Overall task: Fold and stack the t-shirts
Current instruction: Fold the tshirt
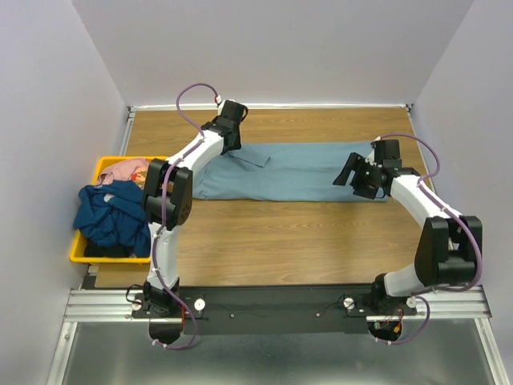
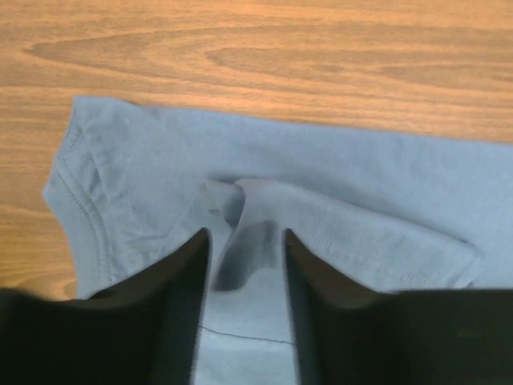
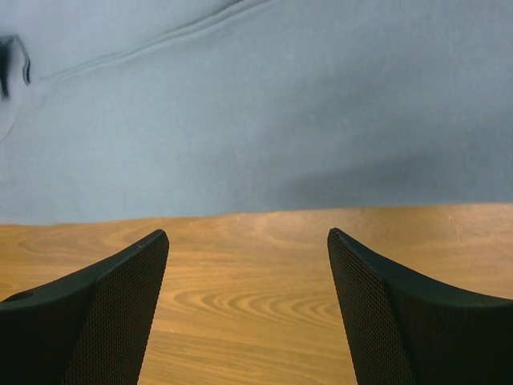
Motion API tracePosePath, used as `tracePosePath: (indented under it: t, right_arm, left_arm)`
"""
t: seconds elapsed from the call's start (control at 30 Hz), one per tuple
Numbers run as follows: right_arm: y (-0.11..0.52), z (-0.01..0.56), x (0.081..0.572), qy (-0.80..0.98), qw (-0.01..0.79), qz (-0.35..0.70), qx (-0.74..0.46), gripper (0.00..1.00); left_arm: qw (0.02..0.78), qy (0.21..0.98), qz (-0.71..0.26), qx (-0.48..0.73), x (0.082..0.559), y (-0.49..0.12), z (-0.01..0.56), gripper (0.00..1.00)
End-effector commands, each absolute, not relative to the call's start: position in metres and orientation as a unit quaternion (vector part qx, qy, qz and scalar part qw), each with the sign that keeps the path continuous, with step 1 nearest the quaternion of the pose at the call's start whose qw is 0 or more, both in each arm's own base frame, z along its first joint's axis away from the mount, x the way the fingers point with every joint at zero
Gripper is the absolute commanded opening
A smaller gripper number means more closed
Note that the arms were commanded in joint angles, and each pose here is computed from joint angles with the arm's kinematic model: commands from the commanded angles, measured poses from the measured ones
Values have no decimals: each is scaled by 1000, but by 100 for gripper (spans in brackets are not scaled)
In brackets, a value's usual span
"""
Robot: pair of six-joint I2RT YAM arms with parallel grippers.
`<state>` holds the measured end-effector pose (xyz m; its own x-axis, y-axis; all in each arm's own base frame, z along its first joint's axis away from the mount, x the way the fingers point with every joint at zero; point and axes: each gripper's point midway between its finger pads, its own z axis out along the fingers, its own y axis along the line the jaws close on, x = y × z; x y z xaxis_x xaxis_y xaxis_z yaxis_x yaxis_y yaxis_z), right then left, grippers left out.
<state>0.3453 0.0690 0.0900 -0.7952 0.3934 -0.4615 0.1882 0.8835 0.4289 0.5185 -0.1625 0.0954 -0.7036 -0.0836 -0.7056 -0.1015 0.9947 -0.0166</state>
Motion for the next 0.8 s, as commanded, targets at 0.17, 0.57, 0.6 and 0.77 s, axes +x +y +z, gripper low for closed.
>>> tracePosePath:
  t: [0.17,0.57,0.6,0.77]
  right_arm:
    - [50,94,384,905,331,163,209,84]
    - [4,90,390,822,384,272,321,75]
    - [3,91,391,820,387,276,320,75]
    - [5,87,390,800,393,311,329,75]
  left_arm:
    - [460,879,-37,-119,488,-133,176,78]
    - [417,863,-105,-266,385,-62,104,71]
    - [417,859,-113,-277,382,-60,102,71]
    - [401,857,-123,-298,376,-55,86,71]
